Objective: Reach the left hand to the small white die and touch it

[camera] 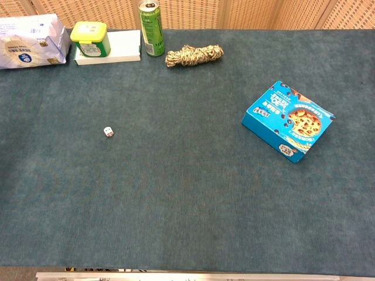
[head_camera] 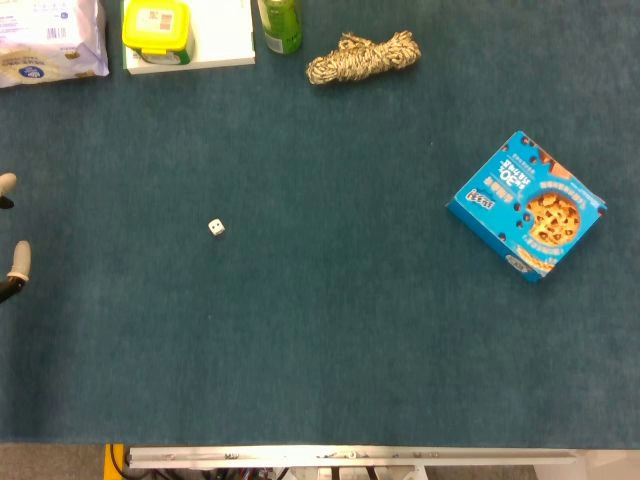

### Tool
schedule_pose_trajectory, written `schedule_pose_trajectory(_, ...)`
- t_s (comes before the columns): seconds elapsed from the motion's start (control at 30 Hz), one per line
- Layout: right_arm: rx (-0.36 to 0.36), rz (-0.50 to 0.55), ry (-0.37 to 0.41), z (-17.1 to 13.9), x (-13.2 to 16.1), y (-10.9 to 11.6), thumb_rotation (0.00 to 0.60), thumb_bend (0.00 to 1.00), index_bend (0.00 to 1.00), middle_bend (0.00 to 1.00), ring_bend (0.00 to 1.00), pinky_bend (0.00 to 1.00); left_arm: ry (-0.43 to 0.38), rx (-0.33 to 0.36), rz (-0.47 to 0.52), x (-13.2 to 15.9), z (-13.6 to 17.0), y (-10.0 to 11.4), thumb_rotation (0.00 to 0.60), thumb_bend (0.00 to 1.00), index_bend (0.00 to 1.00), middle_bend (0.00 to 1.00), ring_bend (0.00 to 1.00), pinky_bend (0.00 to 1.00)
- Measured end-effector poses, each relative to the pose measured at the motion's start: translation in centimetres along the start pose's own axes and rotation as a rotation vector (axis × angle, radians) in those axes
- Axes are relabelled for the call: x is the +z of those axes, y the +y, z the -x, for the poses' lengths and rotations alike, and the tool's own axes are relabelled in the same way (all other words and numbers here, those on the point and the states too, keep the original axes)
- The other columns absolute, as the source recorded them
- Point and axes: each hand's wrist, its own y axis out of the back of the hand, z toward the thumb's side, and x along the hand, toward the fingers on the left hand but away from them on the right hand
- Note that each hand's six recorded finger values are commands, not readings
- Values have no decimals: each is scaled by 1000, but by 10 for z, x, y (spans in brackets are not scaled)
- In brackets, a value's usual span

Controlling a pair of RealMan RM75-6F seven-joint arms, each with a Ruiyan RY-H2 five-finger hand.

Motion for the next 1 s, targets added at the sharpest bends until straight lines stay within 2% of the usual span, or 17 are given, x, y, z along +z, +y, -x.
schedule_pose_trajectory(0.37,-22,-4,6,4,1,7,600,395,395,474,301,298,-24,-16,-4,2,-2,-1,600,409,180,350,315,323)
schedule_pose_trajectory(0.47,-38,-8,8,6,1,13,600,395,395,474,301,298,-58,-54,-15,5,-4,-4,600,410,180,376,328,329)
schedule_pose_trajectory(0.57,-52,-12,11,9,3,17,600,395,395,474,301,298,-110,-115,-46,9,-8,-10,600,410,180,453,390,372)
schedule_pose_trajectory(0.67,-60,-16,14,11,4,20,600,395,395,475,301,298,-172,-185,-87,16,-14,-18,600,412,187,557,484,476)
schedule_pose_trajectory(0.7,-61,-17,14,12,4,20,600,394,395,475,301,298,-200,-213,-102,20,-17,-22,600,430,191,622,540,536)
schedule_pose_trajectory(0.83,-60,-18,11,13,5,21,600,395,395,475,301,298,-282,-305,-141,32,-25,-34,600,575,205,874,771,766)
schedule_pose_trajectory(1.0,-56,-21,6,13,4,20,600,395,395,474,301,298,-376,-422,-188,50,-35,-53,600,682,209,998,952,963)
